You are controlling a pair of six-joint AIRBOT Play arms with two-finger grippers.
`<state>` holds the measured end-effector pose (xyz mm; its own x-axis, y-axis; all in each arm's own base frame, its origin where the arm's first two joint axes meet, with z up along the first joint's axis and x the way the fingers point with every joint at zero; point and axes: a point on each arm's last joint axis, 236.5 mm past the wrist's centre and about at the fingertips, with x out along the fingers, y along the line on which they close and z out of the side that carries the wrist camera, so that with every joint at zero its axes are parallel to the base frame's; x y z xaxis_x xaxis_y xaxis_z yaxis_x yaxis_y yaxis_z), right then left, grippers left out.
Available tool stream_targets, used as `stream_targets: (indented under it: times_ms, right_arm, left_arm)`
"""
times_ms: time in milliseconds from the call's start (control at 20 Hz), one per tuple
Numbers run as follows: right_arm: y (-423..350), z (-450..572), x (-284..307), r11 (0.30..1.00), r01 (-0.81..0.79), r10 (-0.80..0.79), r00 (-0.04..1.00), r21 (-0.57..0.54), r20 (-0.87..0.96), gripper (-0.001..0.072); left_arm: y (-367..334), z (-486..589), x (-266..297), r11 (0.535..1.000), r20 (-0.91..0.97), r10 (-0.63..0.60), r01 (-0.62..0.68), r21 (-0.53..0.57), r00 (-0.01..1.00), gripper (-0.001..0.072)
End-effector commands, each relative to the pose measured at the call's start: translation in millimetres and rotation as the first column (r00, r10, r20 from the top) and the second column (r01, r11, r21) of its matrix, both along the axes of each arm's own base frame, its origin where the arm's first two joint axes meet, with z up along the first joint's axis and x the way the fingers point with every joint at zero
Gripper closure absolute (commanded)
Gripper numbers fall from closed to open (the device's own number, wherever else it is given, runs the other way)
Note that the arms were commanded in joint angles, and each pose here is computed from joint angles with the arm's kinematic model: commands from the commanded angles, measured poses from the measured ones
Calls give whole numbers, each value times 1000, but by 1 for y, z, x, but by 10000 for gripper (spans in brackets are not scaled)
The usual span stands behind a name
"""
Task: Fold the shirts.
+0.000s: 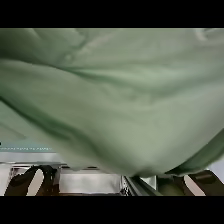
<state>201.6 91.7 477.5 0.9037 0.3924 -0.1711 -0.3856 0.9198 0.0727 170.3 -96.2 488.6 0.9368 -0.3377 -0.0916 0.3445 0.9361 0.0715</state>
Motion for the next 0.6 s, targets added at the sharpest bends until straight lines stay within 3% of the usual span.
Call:
stream_targets:
  times_ms: [0,150,300,550]
  right_arm:
    - [-5,-77,34,999,30,-38,969,-36,-242,678]
    - [-2,-143,85,998,42,-54,920,-40,-387,678]
    - [3,-198,155,997,69,-74,867,-30,-493,678]
    - [36,-291,261,988,93,1,783,119,-622,678]
  left_arm:
    - [26,-58,25,996,-200,81,-86,-16,976,687]
    - [23,-122,78,986,-352,-28,-33,-165,936,687]
    - [35,-200,144,947,-446,-77,-74,-312,891,687]
    - [31,-319,233,920,-613,-108,-155,-361,783,687]
